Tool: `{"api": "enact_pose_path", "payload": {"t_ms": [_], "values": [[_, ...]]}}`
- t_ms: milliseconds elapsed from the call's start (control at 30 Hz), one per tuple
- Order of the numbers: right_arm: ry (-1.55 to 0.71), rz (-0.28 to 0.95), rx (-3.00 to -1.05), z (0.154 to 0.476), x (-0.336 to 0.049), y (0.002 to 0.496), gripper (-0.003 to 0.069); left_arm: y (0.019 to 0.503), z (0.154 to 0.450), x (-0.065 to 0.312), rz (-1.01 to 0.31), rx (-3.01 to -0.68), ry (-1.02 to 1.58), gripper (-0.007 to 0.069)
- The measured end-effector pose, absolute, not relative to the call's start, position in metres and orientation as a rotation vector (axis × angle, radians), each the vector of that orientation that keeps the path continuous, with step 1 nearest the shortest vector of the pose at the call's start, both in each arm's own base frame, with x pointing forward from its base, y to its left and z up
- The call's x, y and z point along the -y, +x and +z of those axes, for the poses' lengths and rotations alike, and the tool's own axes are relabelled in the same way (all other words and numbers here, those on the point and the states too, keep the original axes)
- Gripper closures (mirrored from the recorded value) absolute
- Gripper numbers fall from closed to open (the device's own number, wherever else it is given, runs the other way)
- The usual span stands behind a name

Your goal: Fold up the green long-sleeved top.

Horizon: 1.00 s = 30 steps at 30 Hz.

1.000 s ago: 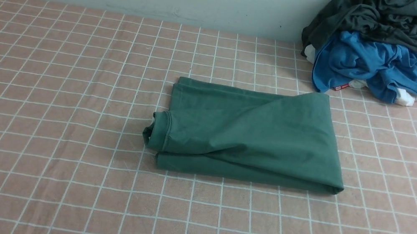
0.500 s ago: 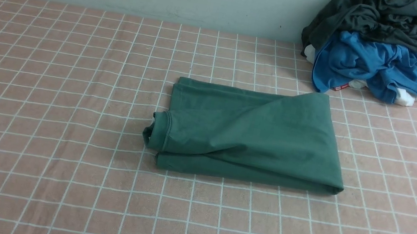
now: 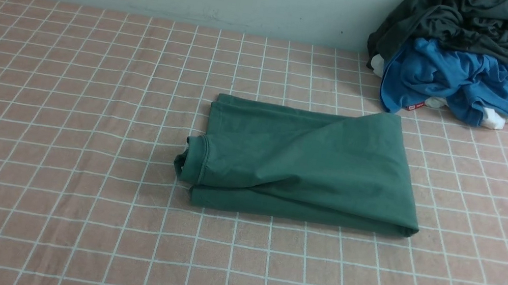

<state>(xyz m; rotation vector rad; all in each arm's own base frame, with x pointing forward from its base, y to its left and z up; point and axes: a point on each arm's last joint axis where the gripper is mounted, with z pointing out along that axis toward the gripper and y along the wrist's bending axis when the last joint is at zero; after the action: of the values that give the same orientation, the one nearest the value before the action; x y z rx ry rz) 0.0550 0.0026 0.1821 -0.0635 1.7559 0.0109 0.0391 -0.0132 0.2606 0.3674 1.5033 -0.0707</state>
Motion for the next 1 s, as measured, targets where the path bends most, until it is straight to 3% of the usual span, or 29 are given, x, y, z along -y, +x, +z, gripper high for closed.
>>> {"api": "enact_pose_path", "payload": {"t_ms": [467,600,800,1000], "values": [[-0.064,0.011,-1.756,0.182,-0.003,0.055,0.0672,0.04,0.254,0.013,-0.068,-1.507,0.365,0.0628],[-0.061,0.015,-1.759,0.182,-0.003,0.055,0.0672,0.047,0.23,0.011,0.001,-1.579,0.342,0.0628],[-0.059,0.016,-1.759,0.182,-0.003,0.055,0.0672,0.054,0.181,0.007,-0.059,-1.767,0.134,0.0628],[-0.058,0.017,-1.759,0.182,-0.003,0.055,0.0672,0.053,0.173,0.006,-0.055,-1.847,0.129,0.0628]]}}
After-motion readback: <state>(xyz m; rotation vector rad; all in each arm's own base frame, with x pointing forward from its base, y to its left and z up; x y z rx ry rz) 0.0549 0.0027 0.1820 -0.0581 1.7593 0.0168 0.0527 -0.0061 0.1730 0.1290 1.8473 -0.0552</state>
